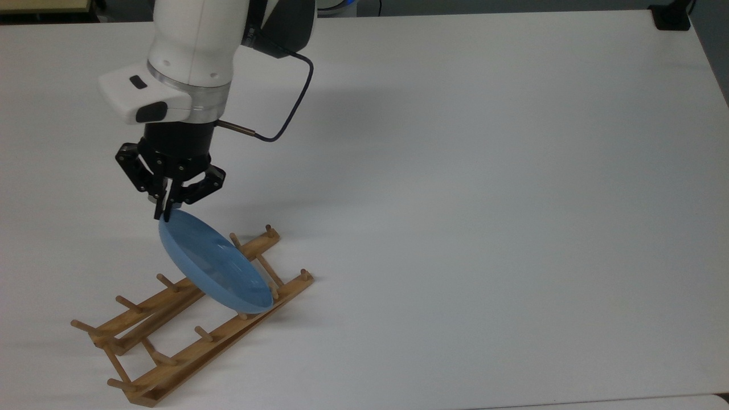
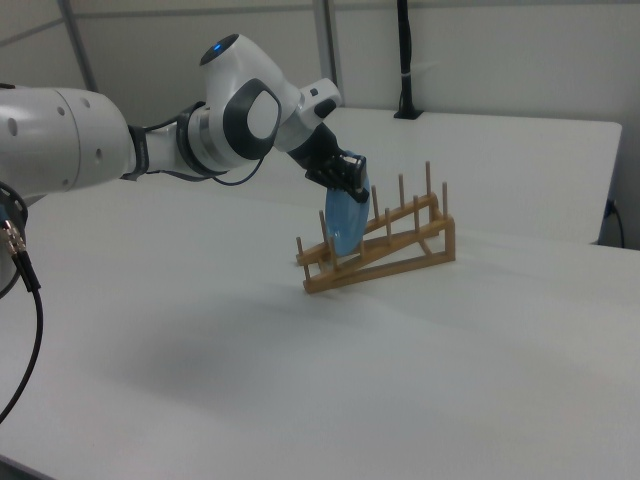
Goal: Pick plate from plate rack
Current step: 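Lift the gripped blue plate up and out of the wooden rack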
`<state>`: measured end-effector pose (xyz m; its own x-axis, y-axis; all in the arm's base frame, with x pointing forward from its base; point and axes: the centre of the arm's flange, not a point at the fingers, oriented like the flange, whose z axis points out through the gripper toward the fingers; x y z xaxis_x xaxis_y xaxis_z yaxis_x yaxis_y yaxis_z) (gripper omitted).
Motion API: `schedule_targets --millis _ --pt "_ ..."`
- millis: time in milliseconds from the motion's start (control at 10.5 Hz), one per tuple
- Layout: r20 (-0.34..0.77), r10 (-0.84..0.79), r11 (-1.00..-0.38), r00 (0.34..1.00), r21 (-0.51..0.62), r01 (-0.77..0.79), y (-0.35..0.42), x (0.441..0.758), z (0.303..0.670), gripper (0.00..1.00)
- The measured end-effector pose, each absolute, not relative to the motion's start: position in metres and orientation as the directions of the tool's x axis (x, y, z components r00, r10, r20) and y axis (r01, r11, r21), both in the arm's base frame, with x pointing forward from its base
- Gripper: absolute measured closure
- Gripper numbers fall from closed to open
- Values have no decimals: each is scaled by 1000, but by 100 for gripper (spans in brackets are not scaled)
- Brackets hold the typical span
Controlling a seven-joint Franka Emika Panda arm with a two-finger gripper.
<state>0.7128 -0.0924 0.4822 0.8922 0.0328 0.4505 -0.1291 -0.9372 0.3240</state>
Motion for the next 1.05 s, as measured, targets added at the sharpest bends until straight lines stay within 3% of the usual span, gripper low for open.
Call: schedule_targets --millis 475,666,1046 --pt "521 11 -930 854 318 -182 -113 702 535 96" --pt "541 -54 -952 839 224 -206 -106 701 542 96" --pt "391 -173 -972 904 79 -221 -77 691 528 96"
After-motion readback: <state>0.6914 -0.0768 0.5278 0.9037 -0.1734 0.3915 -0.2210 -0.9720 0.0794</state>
